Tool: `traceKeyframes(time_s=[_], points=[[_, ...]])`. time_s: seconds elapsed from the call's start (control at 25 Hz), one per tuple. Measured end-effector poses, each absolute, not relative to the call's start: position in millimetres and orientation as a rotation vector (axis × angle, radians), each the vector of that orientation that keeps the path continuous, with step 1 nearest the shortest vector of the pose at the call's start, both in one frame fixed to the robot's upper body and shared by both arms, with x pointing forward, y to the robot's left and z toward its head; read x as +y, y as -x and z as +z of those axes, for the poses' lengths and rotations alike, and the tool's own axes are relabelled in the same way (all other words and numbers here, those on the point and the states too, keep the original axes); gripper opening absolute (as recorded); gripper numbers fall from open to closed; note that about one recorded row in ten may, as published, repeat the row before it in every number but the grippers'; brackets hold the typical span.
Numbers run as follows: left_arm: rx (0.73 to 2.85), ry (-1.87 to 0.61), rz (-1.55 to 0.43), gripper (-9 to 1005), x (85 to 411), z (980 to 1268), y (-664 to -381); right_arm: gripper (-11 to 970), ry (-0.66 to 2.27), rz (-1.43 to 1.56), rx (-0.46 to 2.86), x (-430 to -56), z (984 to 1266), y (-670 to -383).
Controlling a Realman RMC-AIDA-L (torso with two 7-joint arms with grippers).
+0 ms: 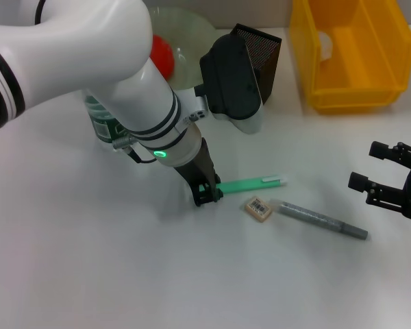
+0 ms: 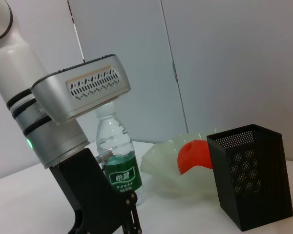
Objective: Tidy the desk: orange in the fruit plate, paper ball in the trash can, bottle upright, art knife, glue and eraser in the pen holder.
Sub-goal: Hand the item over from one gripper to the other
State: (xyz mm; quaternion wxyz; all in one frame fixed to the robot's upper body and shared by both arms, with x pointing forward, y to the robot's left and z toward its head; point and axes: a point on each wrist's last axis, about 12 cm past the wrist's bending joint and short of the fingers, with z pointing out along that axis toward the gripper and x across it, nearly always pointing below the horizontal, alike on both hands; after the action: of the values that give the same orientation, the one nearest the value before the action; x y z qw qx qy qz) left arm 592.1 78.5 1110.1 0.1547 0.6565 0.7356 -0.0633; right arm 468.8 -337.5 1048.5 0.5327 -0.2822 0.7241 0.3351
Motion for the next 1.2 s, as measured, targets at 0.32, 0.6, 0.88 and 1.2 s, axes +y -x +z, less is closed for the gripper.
traceKeyframes(time_s=[0.32, 0.6, 0.88, 1.2], points=[[2.113, -1.893, -0.189, 193, 78.7, 1111.2, -590.8, 819, 0.674, 0.804, 1.724, -337.2, 1048.9, -468.6], [2.094, -1.834, -0.297, 193, 87.5, 1128.2, -587.8, 818, 0.606, 0.879, 1.726, -341.5, 1055.8, -468.0], [2.06, -1.76, -0.374, 193, 113.8, 1143.0, -580.8, 816, 0.401, 1.117, 1.782, -367.7, 1092.5, -477.6], [1.926, -1.778, -0.413, 194, 135.9, 1155.7, -562.0, 812, 0.212, 1.335, 2.024, -387.6, 1123.4, -499.3]])
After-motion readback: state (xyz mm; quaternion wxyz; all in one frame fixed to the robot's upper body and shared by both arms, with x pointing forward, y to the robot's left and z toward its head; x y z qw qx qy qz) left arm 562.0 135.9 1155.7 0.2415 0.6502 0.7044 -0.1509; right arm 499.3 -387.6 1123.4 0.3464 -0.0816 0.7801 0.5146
